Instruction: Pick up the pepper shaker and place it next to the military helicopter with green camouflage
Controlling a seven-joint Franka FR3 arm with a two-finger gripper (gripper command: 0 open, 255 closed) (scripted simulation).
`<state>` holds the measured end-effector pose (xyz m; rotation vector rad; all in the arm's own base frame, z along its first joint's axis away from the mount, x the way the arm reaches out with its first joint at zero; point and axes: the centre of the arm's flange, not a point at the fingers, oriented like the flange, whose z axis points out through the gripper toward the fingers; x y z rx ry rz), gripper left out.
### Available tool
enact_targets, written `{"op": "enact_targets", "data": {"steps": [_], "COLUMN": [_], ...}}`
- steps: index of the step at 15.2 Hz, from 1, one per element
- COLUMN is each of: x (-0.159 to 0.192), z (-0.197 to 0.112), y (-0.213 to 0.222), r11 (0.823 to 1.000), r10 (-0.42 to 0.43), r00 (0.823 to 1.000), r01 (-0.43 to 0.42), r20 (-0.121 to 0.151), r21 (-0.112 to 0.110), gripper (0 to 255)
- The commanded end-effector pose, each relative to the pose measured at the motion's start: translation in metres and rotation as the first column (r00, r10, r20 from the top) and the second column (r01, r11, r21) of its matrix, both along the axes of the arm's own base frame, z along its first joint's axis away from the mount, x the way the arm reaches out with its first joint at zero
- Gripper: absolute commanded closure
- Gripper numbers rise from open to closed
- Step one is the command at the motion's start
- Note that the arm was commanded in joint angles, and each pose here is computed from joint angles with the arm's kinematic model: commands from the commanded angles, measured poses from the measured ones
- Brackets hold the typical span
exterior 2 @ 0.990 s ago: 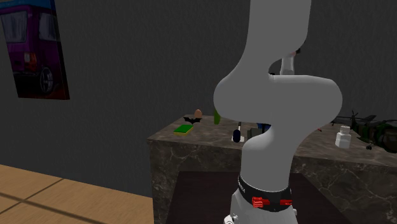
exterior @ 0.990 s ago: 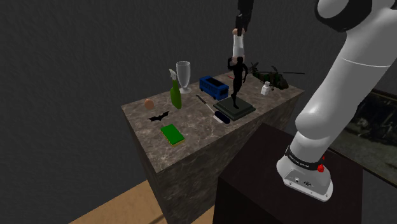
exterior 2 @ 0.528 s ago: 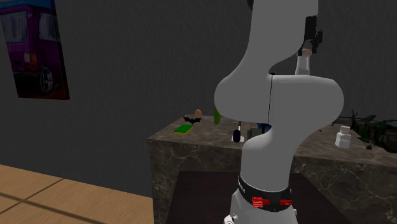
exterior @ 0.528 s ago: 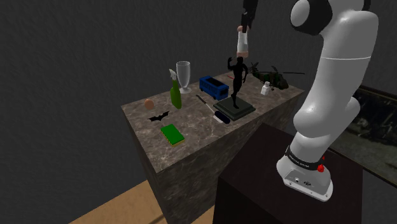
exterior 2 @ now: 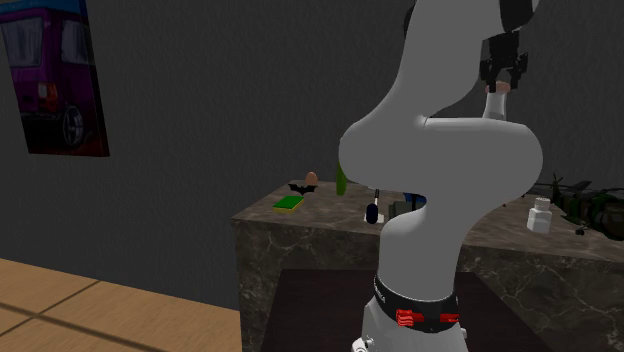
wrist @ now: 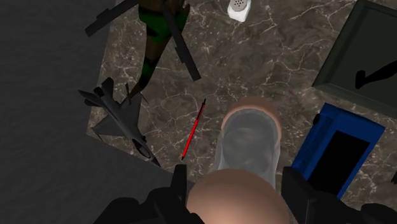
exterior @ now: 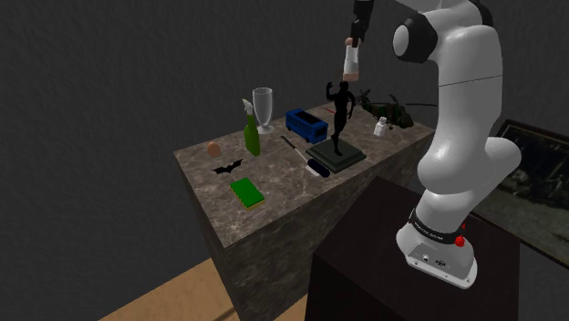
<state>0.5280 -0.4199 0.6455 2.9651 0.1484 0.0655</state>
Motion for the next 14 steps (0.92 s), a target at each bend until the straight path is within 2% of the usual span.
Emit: {"op": "enact_targets", "data": {"steps": [1, 14], "x": [0.000, 0.000], "z": [-0.010, -0.079], "y": [-0.001, -0.001], "r11": [1.000, 1.000], "r10": [0.001, 0.001], "r00": [1.000, 1.000], "r01": [-0.001, -0.001], "r20": [0.001, 0.001], "r21": [-0.001, -0.001], "gripper": [255, 255]}}
